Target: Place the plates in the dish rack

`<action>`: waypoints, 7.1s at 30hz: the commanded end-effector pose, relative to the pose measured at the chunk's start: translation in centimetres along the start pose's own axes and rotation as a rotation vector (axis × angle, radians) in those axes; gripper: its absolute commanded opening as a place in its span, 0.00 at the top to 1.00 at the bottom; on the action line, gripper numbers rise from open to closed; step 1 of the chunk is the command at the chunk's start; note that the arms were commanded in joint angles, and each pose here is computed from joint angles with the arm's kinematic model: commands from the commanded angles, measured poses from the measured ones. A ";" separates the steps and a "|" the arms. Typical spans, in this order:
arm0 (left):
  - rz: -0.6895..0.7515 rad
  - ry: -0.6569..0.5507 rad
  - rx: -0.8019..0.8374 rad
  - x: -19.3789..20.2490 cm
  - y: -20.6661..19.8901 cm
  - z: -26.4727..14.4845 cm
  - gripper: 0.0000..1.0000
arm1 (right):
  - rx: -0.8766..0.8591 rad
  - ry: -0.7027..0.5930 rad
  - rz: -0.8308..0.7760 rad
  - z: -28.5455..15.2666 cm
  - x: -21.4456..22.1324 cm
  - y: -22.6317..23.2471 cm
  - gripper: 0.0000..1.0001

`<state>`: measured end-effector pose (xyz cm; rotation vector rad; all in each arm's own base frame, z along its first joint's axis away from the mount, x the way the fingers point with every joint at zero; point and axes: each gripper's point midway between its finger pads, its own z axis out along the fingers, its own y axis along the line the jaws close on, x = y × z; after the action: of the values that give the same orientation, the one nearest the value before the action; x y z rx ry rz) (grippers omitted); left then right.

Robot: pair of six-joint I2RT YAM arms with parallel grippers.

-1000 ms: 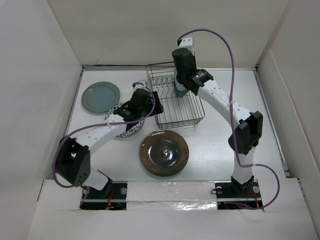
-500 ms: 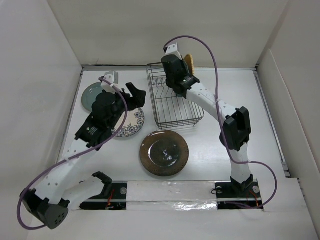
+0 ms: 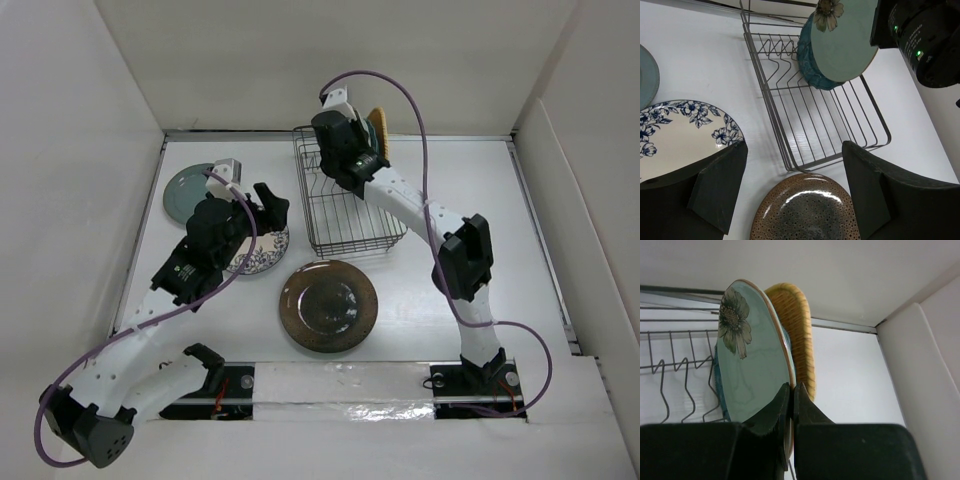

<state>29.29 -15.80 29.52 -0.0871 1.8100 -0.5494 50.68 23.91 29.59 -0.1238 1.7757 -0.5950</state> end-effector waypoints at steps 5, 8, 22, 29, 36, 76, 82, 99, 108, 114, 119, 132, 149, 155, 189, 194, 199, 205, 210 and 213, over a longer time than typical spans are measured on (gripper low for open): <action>-0.016 -0.032 0.070 -1.2 -1.4 -0.5 0.27 | 0.143 -0.094 0.233 -1.2 -6.2 -6.2 1.00; -0.014 -0.030 0.074 -1.2 -1.5 -0.5 0.27 | 0.118 -0.076 0.207 -0.5 -5.2 -4.5 1.00; -0.015 -0.026 0.082 -1.1 -1.6 -0.4 0.27 | 0.017 0.014 0.179 1.9 1.0 1.6 1.00; -0.018 -0.020 0.094 -0.9 -1.8 -0.4 0.27 | -0.080 0.074 0.270 1.4 3.5 3.1 0.94; -0.018 -0.019 0.092 -0.9 -1.8 -0.4 0.27 | -0.129 0.051 0.399 0.3 0.9 -0.1 0.57; -0.661 0.328 -0.610 15.5 24.9 -0.2 0.33 | -0.714 -0.142 0.724 -18.3 9.0 -7.0 0.79; -0.665 0.328 -0.595 15.8 24.5 1.8 0.47 | -0.721 -0.144 0.742 -18.4 9.3 -7.6 0.73; -0.749 0.413 -0.595 19.9 24.6 2.4 0.80 | -0.689 -0.169 0.783 -18.0 9.6 -10.2 0.73; -0.680 0.357 -0.551 17.7 23.4 1.7 1.00 | -0.687 -0.172 0.793 -18.1 9.4 -10.4 0.73; -0.555 0.196 -0.396 10.4 19.9 1.0 1.00 | -0.716 -0.162 0.779 -18.2 8.8 -9.8 0.73; -0.461 0.068 -0.345 4.9 18.2 0.1 1.00 | -0.755 -0.157 0.784 -18.5 8.0 -9.2 0.72; -0.368 -0.224 -0.214 -6.5 13.7 -2.1 1.00 | -0.961 -0.173 0.706 -21.3 2.9 -5.6 0.37; -0.433 -0.234 0.342 -10.6 2.9 -2.4 1.00 | -1.215 -0.092 0.772 -18.4 -3.1 4.9 0.06; -0.421 -0.198 0.445 -10.4 0.4 -3.2 1.00 | -1.348 -0.027 0.814 -18.4 -1.3 7.5 0.05; -0.315 0.012 0.205 -2.1 5.6 1.6 0.32 | -0.680 -0.212 0.884 -8.7 -6.2 -4.1 1.00; -0.315 0.072 0.275 -0.5 4.1 1.6 0.41 | -0.415 -0.243 0.774 -5.6 -7.7 -7.5 1.00; -0.323 0.094 0.285 -0.1 4.0 1.8 0.42 | -0.291 -0.209 0.638 -3.0 -7.4 -6.9 1.00; -0.330 0.098 0.285 -0.1 4.0 1.8 0.43 | -0.267 -0.182 0.501 -0.8 -7.6 -4.7 1.00; -0.329 0.094 0.269 0.0 4.3 2.0 0.44 | -0.274 -0.169 0.473 -0.3 -6.9 -3.2 1.00; -0.332 0.093 0.272 -0.1 4.3 2.0 0.45 | -0.280 -0.150 0.450 0.2 -5.8 -2.1 1.00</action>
<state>31.88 -12.43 25.65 -0.2368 1.8569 -1.0483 51.89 24.11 26.46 -0.0778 1.8812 -0.1054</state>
